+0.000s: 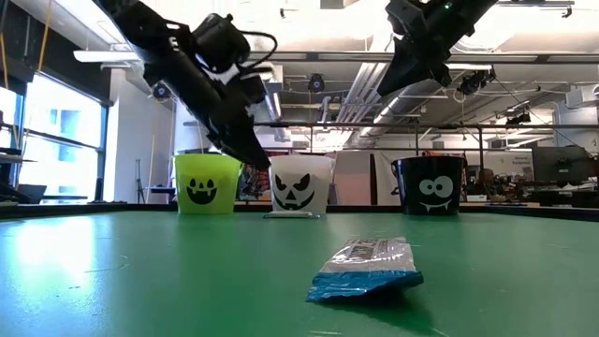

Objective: Sort candy by brand, put in halloween buckets
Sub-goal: Put the white chocolate bar into the black bucket

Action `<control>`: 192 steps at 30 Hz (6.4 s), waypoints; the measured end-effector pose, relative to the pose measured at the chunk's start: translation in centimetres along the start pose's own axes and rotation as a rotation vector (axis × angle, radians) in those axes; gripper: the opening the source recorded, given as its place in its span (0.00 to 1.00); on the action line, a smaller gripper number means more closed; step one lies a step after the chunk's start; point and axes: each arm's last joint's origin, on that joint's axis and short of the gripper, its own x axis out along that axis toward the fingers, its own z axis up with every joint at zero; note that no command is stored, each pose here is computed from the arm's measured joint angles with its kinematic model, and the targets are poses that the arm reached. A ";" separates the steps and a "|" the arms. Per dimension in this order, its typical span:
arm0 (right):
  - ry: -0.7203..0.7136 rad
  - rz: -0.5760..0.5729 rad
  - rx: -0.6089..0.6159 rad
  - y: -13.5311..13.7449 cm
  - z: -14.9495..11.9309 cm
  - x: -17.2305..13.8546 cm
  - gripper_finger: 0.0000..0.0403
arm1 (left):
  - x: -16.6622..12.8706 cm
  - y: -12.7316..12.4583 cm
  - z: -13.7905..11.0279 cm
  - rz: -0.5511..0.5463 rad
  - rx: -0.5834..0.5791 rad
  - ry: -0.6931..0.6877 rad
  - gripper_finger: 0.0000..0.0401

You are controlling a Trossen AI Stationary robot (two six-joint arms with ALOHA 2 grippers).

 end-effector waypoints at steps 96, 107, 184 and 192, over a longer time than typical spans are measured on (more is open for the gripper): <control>-0.242 0.193 -0.584 8.0 -1.5 1.2 0.46 | -2.3 -1.2 4.2 -0.797 -0.619 -0.155 0.00; -0.265 0.265 -0.548 8.1 -1.0 1.2 0.29 | -2.7 -2.0 4.9 -0.854 -0.646 -0.193 0.00; 0.264 -0.414 0.453 -22.1 4.1 4.0 0.42 | -2.4 -3.9 4.5 -0.610 -0.236 -0.365 0.40; 0.271 -0.387 0.394 -18.8 3.2 1.7 0.22 | -2.6 -6.6 3.8 -0.625 -0.163 -0.309 0.40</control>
